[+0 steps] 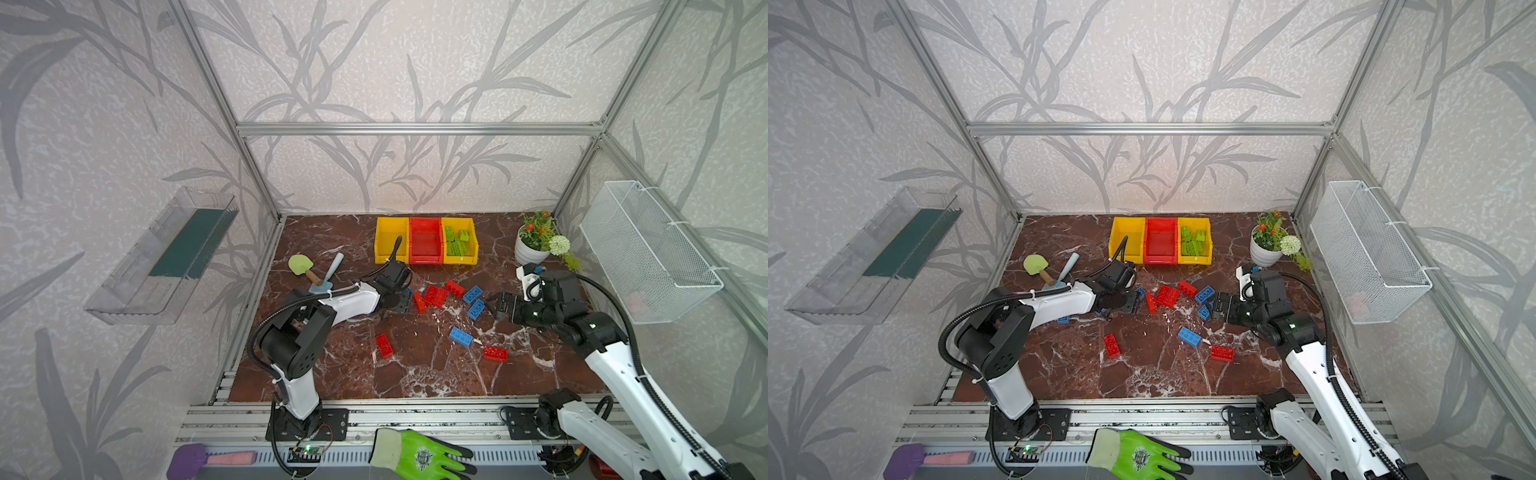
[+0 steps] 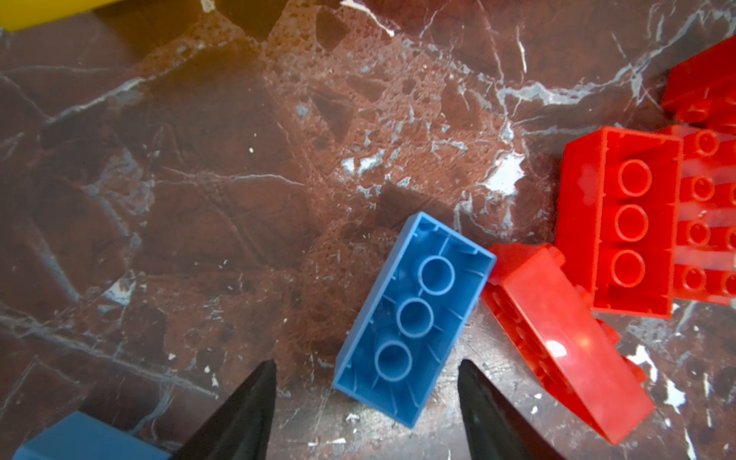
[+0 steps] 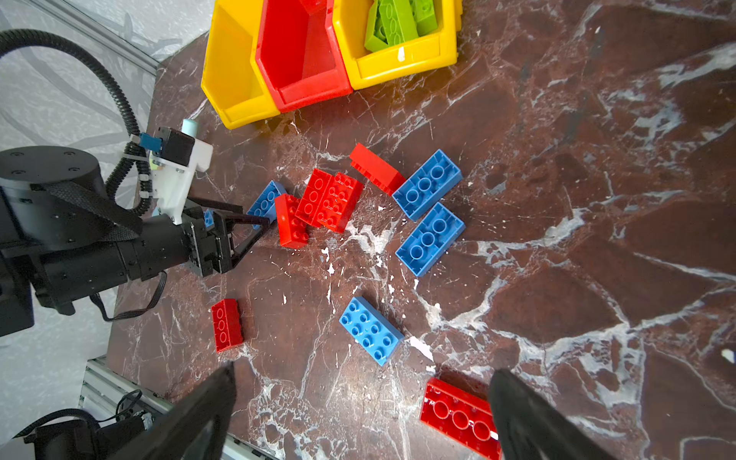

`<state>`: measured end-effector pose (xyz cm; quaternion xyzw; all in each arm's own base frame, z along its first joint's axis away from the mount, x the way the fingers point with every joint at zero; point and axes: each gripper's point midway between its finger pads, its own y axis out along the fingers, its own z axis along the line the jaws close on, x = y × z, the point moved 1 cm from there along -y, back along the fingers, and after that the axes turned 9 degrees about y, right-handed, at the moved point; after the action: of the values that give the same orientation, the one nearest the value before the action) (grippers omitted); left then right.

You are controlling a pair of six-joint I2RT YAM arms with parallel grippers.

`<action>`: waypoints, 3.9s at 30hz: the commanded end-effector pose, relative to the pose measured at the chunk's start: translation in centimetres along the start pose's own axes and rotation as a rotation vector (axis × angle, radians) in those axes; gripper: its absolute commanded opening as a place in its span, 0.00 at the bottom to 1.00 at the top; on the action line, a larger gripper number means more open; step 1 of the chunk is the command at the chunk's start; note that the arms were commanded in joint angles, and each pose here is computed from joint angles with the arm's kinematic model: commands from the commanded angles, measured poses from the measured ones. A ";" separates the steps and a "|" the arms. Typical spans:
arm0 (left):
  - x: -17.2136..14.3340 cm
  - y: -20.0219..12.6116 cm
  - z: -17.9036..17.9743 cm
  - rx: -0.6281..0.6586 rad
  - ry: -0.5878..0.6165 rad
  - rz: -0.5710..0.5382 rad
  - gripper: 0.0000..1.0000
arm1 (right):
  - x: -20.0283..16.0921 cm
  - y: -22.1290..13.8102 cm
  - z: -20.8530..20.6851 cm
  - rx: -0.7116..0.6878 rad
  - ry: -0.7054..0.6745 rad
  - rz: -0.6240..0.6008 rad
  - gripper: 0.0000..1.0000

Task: Sort the legos into containers by color
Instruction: Pick up the lego from the center of the table, then place the lego in the container, then pick up the lego from the middle-left of the table.

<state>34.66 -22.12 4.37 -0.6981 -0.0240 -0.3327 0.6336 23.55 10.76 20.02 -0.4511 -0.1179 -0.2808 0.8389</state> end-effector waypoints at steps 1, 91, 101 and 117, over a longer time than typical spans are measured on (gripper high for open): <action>1.6 -0.3 -0.1 0.005 0.036 -0.035 0.72 | -0.6 0.0 -0.2 -0.001 0.009 0.017 0.99; 25.8 4.1 2.0 -0.087 -0.204 -0.225 0.31 | 2.3 3.3 0.2 -0.021 -0.006 0.073 0.99; 27.7 0.0 -0.5 -0.204 -0.191 -0.282 0.81 | 2.1 2.4 0.1 -0.019 -0.008 0.058 0.99; 11.8 -9.4 4.7 0.148 -0.378 -0.217 0.71 | 0.3 2.2 0.0 0.011 -0.020 0.056 0.99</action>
<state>42.57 -24.02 19.54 -0.7215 -0.1817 -0.2953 0.5994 25.50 11.23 18.55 -0.4585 -0.1071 -0.2562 0.8442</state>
